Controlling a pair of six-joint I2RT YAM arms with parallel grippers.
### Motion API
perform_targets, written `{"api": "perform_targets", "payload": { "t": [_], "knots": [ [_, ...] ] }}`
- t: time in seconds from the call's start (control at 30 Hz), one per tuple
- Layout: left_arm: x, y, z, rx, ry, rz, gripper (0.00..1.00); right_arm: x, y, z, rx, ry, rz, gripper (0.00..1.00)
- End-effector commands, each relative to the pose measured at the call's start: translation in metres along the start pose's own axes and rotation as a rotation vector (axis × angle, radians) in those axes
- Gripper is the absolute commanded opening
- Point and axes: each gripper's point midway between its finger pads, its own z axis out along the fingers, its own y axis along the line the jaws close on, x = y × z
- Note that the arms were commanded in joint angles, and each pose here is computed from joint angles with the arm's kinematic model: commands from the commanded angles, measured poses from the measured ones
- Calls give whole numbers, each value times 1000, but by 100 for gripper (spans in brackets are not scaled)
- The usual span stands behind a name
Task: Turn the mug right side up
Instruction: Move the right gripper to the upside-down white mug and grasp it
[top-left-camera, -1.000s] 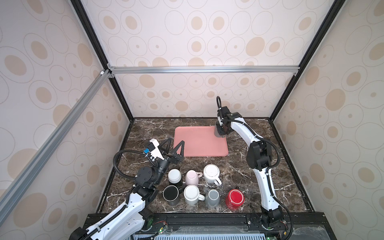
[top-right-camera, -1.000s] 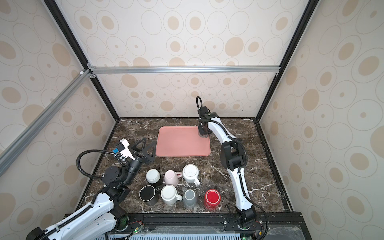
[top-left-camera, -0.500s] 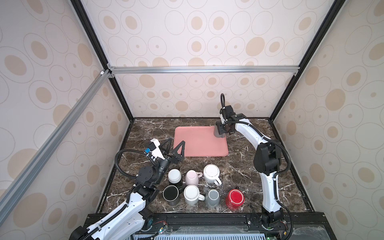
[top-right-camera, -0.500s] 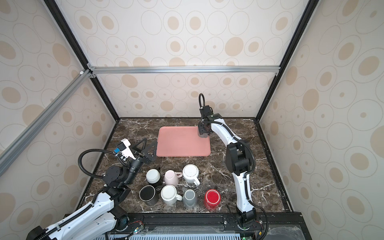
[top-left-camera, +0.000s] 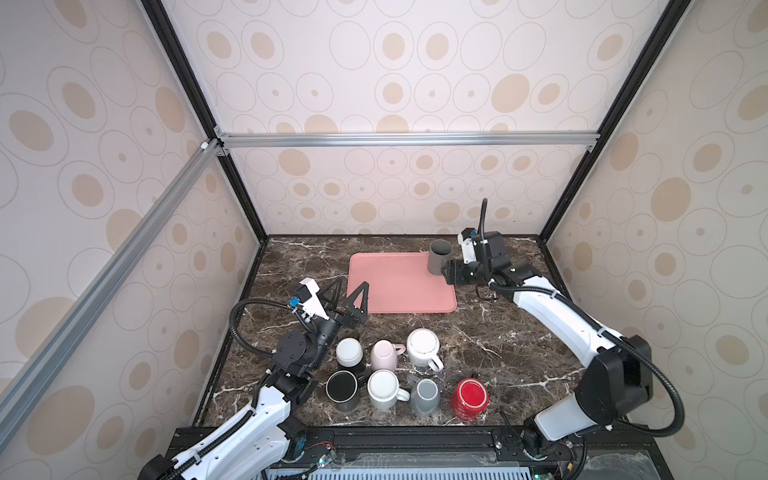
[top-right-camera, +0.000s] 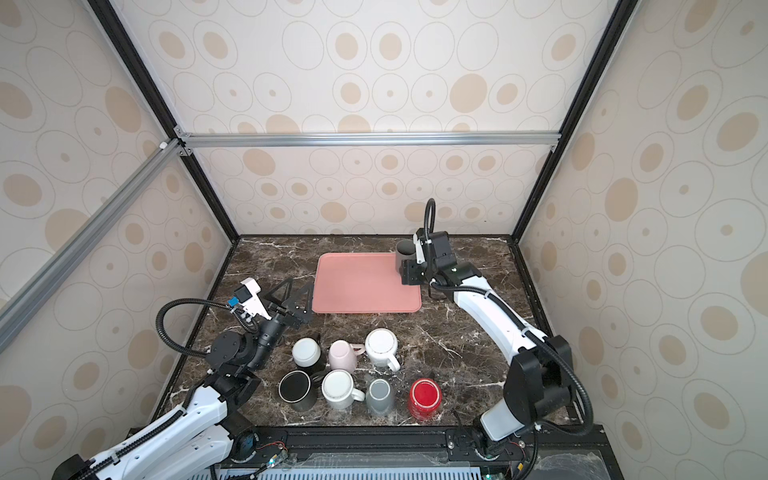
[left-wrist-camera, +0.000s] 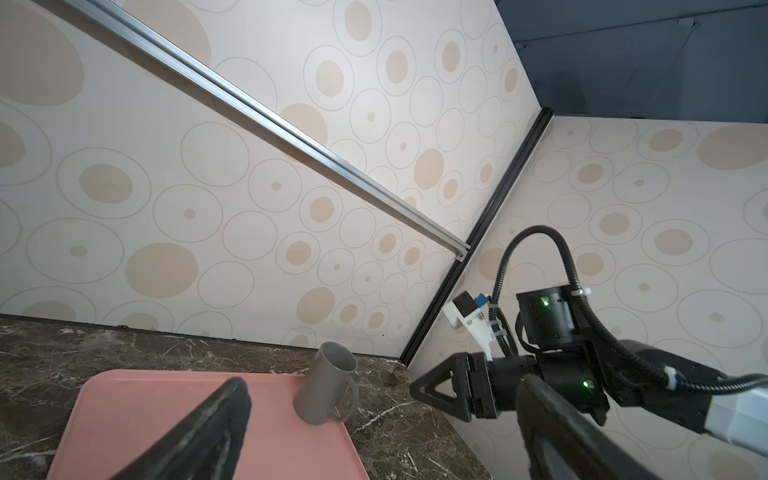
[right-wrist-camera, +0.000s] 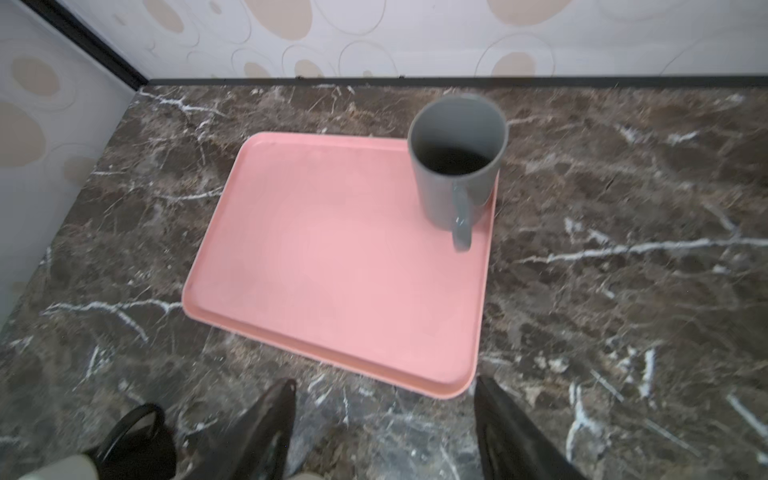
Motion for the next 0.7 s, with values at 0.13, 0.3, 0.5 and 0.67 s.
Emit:
{"api": "perform_targets", "payload": {
  "t": [0.13, 0.3, 0.5, 0.67],
  "knots": [
    [0, 7, -9, -18, -21, -54, 99, 58, 60, -35, -161, 22, -39, 68],
    [3, 10, -14, -24, -21, -62, 99, 115, 72, -45, -185, 136, -113, 67],
    [7, 16, -18, -45, -9, -51, 99, 172, 55, -46, -68, 263, -225, 64],
    [8, 18, -19, -54, -12, -42, 99, 204, 52, -44, -49, 355, -277, 60]
  ]
}}
